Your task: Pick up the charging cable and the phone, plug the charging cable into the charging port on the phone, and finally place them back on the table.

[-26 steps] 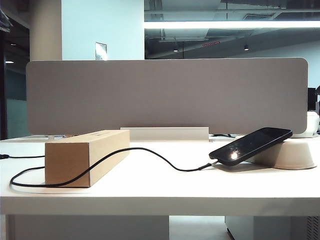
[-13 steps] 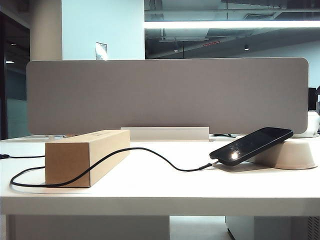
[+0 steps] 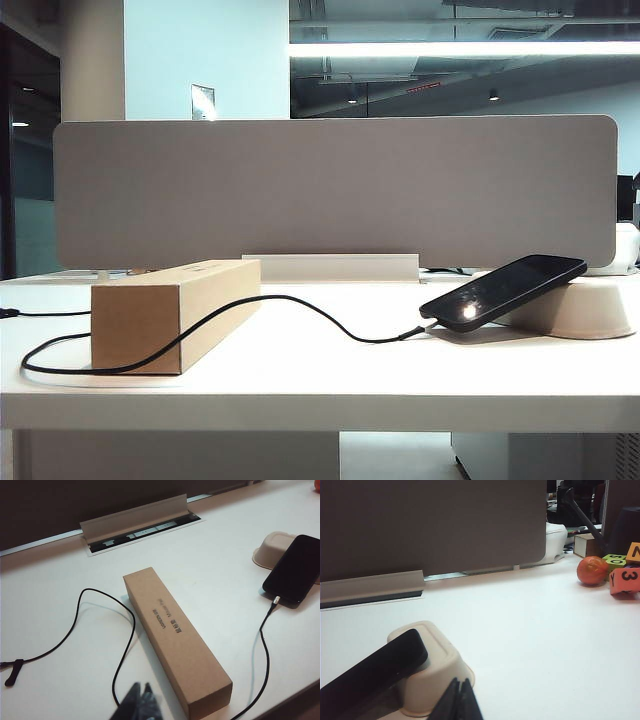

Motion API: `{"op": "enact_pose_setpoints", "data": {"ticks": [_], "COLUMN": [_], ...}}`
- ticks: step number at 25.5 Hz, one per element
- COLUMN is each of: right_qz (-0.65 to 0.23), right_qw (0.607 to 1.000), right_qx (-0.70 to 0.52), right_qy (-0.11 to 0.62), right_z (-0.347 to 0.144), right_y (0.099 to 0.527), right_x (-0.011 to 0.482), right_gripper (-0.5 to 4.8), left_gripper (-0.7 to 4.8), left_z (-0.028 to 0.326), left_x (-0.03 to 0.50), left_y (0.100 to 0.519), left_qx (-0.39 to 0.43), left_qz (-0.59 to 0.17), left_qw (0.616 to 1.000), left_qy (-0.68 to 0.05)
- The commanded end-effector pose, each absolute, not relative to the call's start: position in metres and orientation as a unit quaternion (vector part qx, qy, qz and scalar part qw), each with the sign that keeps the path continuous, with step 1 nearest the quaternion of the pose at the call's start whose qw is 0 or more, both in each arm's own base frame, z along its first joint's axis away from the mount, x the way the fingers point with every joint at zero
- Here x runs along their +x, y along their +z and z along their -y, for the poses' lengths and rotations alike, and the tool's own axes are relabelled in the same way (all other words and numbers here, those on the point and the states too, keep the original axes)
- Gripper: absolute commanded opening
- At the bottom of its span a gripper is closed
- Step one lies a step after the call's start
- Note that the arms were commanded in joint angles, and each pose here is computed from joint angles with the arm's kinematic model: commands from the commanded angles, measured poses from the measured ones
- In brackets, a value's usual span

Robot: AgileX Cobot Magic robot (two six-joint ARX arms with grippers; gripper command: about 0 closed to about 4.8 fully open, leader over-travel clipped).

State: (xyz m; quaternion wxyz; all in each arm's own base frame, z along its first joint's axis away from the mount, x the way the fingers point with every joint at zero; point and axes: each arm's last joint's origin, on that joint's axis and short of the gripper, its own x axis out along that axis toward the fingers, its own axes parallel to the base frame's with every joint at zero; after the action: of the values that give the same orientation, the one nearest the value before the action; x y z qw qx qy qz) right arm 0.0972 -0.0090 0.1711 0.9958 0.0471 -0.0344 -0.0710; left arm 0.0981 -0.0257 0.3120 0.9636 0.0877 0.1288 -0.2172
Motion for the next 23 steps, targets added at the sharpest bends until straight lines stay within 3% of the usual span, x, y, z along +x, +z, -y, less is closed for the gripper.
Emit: {"op": "enact_pose_setpoints", "data": {"ticks": [1, 17, 23], "right_qz": [0.034, 0.007, 0.007], "right_qw": [0.997, 0.998, 0.998], "right_qx": [0.050, 0.050, 0.050], "right_qy": [-0.048, -0.036, -0.036], "right_z": [0.008, 0.007, 0.007], "right_y": [0.170, 0.165, 0.165], "right_x": [0.098, 0.098, 0.098], "right_gripper": [-0.06, -0.05, -0.05], "left_gripper": [-0.06, -0.06, -0.06], "left_z": [0.026, 0.026, 0.027], "left_x": [0.098, 0.098, 0.116], "left_y": [0.314, 0.315, 0.301], "left_qx": [0.086, 0.089, 0.064], "left_qz": [-0.122, -0.114, -0.028], "left_qw": [0.965, 0.966, 0.982], "left_qy": [-0.217, -0.217, -0.175]}}
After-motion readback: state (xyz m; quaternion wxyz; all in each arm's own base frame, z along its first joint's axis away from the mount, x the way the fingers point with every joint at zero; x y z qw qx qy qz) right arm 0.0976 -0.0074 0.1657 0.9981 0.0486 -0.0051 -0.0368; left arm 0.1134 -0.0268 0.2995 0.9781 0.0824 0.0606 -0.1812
